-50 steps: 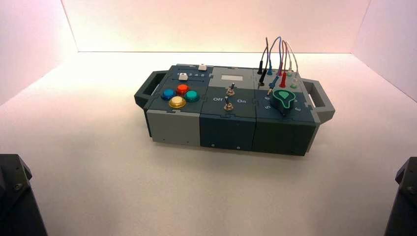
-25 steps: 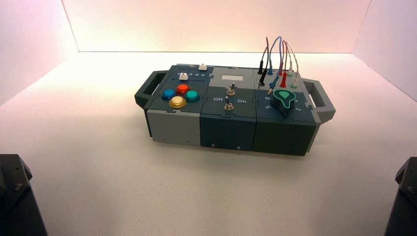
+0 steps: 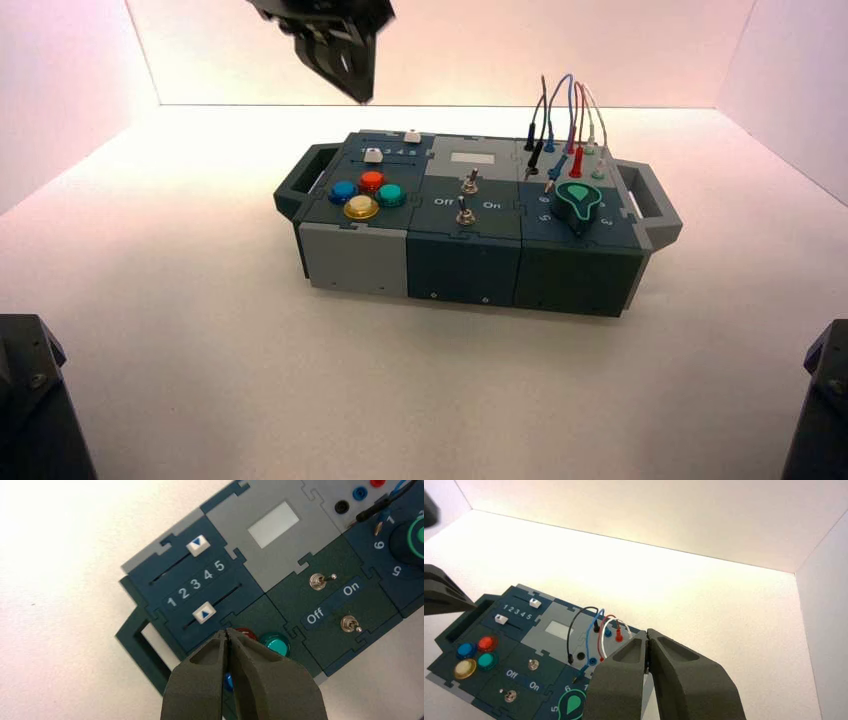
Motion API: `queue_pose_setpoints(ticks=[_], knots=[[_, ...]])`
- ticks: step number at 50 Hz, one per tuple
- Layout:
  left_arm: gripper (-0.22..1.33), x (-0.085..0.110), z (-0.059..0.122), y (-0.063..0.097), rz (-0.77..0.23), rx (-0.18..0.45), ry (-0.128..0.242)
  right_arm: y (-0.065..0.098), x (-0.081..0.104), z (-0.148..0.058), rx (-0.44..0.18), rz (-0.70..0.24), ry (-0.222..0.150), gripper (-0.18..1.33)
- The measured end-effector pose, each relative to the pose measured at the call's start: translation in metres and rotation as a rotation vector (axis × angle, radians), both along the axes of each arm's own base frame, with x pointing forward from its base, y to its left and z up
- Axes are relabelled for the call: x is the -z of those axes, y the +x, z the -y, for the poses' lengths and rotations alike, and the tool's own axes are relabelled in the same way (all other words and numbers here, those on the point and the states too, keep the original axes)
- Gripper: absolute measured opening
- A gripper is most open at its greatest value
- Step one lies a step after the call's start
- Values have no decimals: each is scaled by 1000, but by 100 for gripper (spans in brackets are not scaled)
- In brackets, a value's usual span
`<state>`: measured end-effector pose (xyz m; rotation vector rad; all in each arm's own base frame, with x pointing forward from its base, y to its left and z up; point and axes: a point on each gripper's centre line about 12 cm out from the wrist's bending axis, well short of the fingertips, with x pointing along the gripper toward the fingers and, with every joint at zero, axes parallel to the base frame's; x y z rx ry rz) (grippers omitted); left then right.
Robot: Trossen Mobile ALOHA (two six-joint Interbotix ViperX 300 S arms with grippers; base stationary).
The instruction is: Push the red button with the left gripper.
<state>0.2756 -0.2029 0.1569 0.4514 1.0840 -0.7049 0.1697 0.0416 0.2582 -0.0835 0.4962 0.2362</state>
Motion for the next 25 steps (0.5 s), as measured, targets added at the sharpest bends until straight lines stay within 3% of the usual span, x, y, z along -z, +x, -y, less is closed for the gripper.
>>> queue_pose_setpoints(ticks=[12, 25], knots=[[-17, 9, 11, -5, -28, 40, 21, 1, 2, 0, 2, -10, -3, -14], [-17, 14, 9, -11, -59, 48, 42, 2, 4, 0, 2, -23, -8, -14]])
